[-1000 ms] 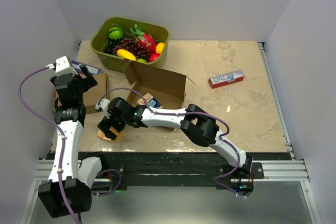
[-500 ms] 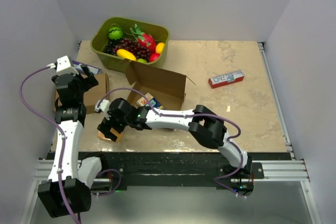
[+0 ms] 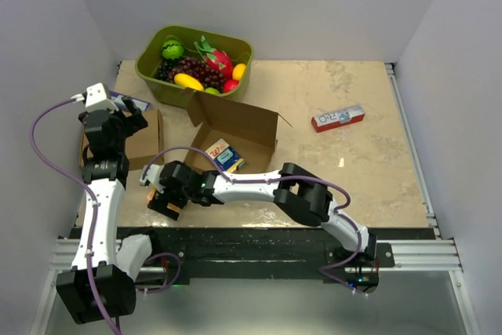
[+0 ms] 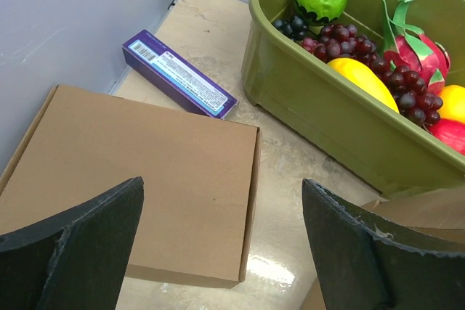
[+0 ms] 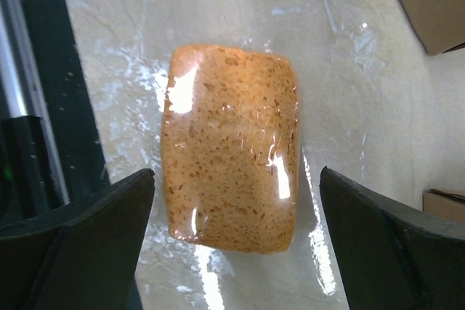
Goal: Fold the paper box
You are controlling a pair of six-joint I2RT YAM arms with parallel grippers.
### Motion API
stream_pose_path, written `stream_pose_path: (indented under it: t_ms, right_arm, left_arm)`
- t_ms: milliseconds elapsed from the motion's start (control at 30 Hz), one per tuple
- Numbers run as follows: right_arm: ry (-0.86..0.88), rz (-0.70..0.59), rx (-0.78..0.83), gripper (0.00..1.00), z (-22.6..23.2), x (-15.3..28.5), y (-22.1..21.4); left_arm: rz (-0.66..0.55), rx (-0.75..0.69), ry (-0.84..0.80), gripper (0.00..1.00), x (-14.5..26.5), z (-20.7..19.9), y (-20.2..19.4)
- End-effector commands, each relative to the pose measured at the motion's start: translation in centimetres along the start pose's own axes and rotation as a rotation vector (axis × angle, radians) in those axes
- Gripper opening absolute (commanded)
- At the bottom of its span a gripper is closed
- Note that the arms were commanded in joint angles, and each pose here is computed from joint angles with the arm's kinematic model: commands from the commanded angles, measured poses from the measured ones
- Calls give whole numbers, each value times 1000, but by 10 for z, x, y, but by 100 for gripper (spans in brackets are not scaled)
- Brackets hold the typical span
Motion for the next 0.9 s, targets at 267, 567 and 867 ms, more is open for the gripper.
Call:
stream_pose_path:
  t_ms: [267,567,867]
  right_arm:
    - [-47,53,29,93,-1,-7,-19]
    - [-149,-105,-33,51,-16,90,27]
    - [-462,52,-255,45,-109,174,-16]
  left_arm:
    - [-40,-2,-29,93,-2,-4,6]
    - [-17,-15,-69,93,-3,-9,2]
    - [9,-35,-170,91,-2,-22,-4]
Point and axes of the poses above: each gripper's point midway between its finger pads, its own x axis back along the fingers, its own z axis along the line the jaws close on, y = z × x, the point moved 10 cm from there along x, back along the fingers, and after that the axes turned 6 degrees about x, right-handed, at the moved point
